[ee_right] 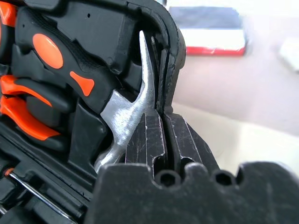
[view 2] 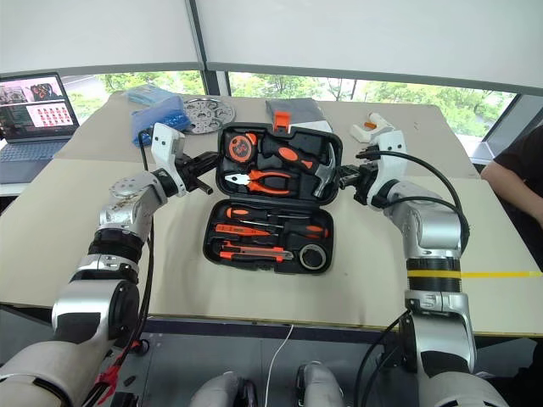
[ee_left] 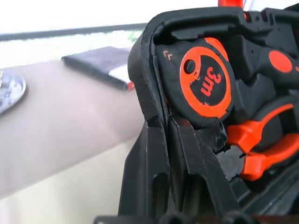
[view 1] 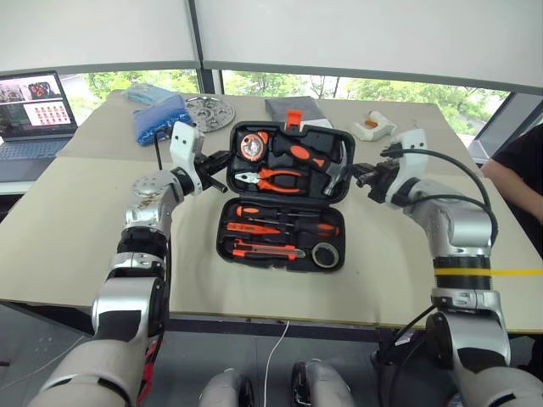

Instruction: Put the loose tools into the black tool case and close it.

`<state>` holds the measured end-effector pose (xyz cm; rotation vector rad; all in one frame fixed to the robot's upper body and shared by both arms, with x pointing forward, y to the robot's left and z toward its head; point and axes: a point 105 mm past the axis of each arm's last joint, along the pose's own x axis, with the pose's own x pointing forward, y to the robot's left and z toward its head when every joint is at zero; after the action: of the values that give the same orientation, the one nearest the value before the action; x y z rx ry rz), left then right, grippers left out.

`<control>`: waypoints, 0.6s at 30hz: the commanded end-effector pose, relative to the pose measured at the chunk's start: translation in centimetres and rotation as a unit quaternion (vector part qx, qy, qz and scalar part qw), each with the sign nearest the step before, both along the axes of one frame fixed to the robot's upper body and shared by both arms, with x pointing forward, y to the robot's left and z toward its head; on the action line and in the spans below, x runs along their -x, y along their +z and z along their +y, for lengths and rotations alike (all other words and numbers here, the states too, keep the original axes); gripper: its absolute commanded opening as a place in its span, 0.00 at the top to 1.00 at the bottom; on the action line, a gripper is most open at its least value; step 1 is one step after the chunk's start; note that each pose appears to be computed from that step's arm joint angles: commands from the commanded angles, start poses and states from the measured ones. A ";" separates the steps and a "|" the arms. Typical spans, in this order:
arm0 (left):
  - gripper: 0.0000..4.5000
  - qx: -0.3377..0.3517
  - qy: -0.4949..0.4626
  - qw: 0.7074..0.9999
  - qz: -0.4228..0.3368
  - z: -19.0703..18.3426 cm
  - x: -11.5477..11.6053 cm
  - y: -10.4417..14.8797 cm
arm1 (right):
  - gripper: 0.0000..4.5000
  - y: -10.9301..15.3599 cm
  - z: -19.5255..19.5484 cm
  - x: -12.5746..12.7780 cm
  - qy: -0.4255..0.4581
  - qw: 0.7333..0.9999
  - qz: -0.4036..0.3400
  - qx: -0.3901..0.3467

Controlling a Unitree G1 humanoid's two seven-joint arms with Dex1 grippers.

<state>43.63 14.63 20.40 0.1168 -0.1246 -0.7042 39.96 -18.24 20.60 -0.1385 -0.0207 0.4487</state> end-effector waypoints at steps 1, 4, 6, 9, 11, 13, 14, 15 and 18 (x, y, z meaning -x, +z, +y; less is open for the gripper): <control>1.00 -0.021 0.013 0.999 -0.028 0.8 1.0 -0.5 | 1.00 0.9 0.7 2.3 0.011 0.990 -0.112 0.085; 1.00 -0.035 0.027 0.998 -0.042 1.4 2.0 -1.5 | 1.00 -0.6 0.5 3.6 0.001 0.980 -0.154 0.128; 1.00 -0.039 0.038 0.997 -0.051 1.8 2.7 -1.8 | 1.00 -1.4 0.7 4.7 0.008 0.966 -0.190 0.177; 1.00 -0.029 0.048 0.997 -0.046 2.5 4.0 -2.1 | 1.00 -2.4 0.2 5.6 0.002 0.963 -0.196 0.183; 0.84 -0.022 0.057 0.997 -0.038 3.7 5.3 -2.1 | 0.85 -2.7 0.0 7.1 0.018 0.965 -0.192 0.177; 0.72 -0.022 0.063 0.998 -0.014 5.2 6.8 -1.9 | 0.74 -2.5 -0.5 8.6 0.028 0.967 -0.179 0.177; 0.63 -0.021 0.062 0.998 -0.001 5.7 7.3 -1.9 | 0.65 -2.5 -0.7 9.1 0.033 0.969 -0.169 0.176; 0.56 -0.021 0.053 0.998 0.027 6.8 8.2 -1.9 | 0.57 -2.6 -1.1 10.0 0.049 0.974 -0.142 0.171; 0.35 -0.026 0.022 0.995 0.091 8.5 10.1 -1.8 | 0.37 -3.7 -1.5 12.5 0.109 0.980 -0.060 0.158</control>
<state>34.79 22.89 16.70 0.1319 0.0707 -0.6071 29.06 -20.08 15.70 -0.5172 -0.0976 0.5765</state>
